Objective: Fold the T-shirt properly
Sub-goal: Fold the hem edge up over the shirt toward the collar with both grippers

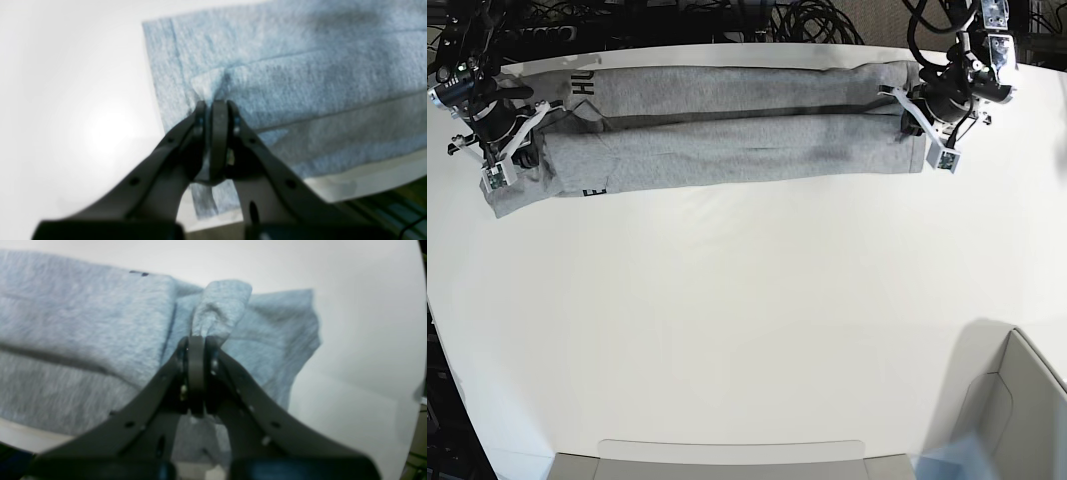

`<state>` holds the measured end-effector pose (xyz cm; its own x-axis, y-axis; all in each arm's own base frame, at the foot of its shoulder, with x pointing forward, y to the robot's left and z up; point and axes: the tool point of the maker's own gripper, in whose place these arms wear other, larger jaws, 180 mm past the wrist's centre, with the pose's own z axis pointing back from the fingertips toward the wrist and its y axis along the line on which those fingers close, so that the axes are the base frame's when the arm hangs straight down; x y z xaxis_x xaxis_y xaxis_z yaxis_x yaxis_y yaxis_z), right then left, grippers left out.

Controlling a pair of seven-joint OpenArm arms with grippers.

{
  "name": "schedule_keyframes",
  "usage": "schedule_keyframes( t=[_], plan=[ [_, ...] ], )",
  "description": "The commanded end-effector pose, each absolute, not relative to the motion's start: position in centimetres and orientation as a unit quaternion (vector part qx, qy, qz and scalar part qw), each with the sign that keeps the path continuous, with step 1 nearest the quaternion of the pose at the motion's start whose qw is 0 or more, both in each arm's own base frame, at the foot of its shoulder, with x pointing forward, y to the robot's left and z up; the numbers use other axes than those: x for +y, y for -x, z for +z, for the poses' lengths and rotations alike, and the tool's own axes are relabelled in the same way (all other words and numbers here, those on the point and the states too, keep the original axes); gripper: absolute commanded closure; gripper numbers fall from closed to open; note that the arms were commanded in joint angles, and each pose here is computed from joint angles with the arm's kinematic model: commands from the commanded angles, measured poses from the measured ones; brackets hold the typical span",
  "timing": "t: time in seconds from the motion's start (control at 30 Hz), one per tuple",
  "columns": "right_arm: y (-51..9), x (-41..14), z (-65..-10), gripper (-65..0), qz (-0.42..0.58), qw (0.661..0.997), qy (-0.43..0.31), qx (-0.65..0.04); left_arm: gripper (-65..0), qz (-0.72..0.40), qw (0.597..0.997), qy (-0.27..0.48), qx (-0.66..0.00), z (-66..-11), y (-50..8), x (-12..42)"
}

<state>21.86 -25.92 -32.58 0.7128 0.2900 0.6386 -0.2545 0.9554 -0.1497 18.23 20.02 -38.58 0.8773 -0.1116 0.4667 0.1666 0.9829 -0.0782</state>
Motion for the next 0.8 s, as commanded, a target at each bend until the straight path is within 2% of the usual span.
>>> schedule_keyframes(
  t=[0.0, 0.23, 0.27, 0.37, 0.4, 0.47, 0.63, 0.77],
  plan=[
    [-22.1, -26.1, -31.8, 0.0, 0.154, 0.919, 0.031, -0.361, 0.0, -0.072, 0.963, 0.050, -0.255, -37.7, -18.9, 20.6],
    [-21.7, -25.7, -32.3, 0.0, 0.155, 0.922, 0.024, -0.355, 0.0, -0.067, 0.963, 0.049, -0.255, -37.7, -18.8, 20.8],
    [-21.7, -25.7, -32.3, -2.3, 0.155, 0.922, 0.024, -0.355, -4.3, -0.068, 0.963, 0.048, -0.255, -37.6, -18.6, 20.8],
    [-21.7, -25.8, -32.2, -16.3, 0.153, 0.921, 0.024, -0.356, -18.2, -0.078, 0.956, 0.050, -0.278, -36.5, -18.5, 20.2],
    [-21.8, -25.8, -32.1, -19.2, 0.154, 0.921, 0.024, -0.358, -21.6, -0.077, 0.953, 0.053, -0.289, -36.2, -18.7, 20.0],
    [-21.9, -25.8, -32.1, -19.5, 0.153, 0.921, 0.025, -0.358, -25.3, -0.072, 0.946, 0.070, -0.307, -36.0, -18.9, 19.5],
    [-22.0, -25.7, -32.1, -17.3, 0.153, 0.920, 0.024, -0.359, -25.6, -0.046, 0.935, 0.142, -0.321, -35.3, -19.5, 18.3],
    [-22.0, -25.7, -32.2, -17.3, 0.153, 0.921, 0.023, -0.358, -25.9, 0.001, 0.939, 0.122, -0.321, -35.6, -19.5, 21.8]
  ],
)
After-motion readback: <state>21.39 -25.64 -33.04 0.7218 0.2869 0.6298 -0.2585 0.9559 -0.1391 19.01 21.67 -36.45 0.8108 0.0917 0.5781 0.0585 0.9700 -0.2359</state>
